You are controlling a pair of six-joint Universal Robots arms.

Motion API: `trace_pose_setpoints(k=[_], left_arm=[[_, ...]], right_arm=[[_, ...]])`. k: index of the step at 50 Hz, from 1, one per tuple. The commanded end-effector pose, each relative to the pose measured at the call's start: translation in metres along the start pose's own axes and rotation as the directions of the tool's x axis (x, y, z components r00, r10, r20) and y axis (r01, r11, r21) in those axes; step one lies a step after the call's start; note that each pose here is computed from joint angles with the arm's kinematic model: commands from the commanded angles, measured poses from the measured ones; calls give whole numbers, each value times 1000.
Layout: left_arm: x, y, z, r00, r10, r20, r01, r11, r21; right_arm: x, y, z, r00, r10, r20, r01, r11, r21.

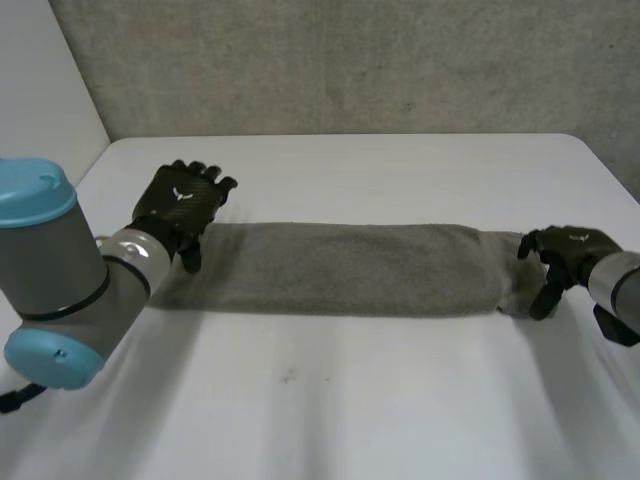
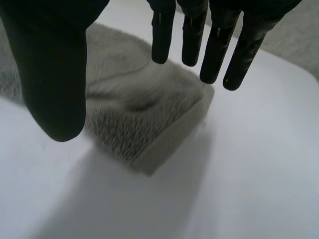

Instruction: Fold the laundry

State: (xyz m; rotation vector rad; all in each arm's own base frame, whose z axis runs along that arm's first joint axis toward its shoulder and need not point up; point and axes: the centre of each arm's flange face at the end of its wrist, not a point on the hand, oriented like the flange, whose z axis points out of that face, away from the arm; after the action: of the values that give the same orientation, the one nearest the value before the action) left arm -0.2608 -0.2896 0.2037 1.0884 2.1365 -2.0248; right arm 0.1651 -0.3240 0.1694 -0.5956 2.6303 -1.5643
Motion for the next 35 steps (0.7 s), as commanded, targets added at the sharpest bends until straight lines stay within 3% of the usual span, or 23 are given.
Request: trace_pose_setpoints(k=[1,13,16,18,21,22,23,24,25,27,29,32,34,35], left_arm=[[1,10,-6,998,-63,-5,63,998,-31],[4,15,-7,998,-66,-5,66,997,-27],[4,15,-8,998,-66,-4,65,998,-26],[4,15,-8,998,-66,-5,66,997,-27],[3,13,-9,998,-65,0,65,998,-21],[3,13,-9,998,-65,0,65,998,-21],[2,11,-9,998,-64,1,64,998,-17],[2,11,-9,998,-64,1,64,998,-17],[1,9,-10,998,-64,4,64,998,-11],[0,8,-11,998,-63,5,63,998,-8],[1,8,-12,998,-63,5,63,998,-8],[1,8,-12,998,-63,5,63,998,-8],[0,8,-12,998,-65,7,65,998,-8],[0,8,-12,998,-65,7,65,998,-8]], right_arm=[[2,22,20,1000,-14,6,14,999,37],[6,37,39,992,-129,-13,129,991,23],[21,30,46,980,-176,-91,180,983,36],[34,25,46,959,-229,-167,236,971,26],[74,-10,31,816,-382,-434,425,905,3],[75,-10,31,815,-382,-435,426,905,3],[80,-26,25,766,-415,-491,483,876,13],[80,-26,25,766,-415,-491,483,875,13],[75,-35,21,741,-445,-503,530,847,30],[54,-44,20,746,-465,-476,565,820,84],[-17,-72,7,785,-490,-378,603,744,287],[-49,-82,-2,798,-503,-331,600,708,371],[-105,-88,-14,805,-543,-238,582,648,491],[-106,-88,-14,805,-543,-238,582,647,492]])
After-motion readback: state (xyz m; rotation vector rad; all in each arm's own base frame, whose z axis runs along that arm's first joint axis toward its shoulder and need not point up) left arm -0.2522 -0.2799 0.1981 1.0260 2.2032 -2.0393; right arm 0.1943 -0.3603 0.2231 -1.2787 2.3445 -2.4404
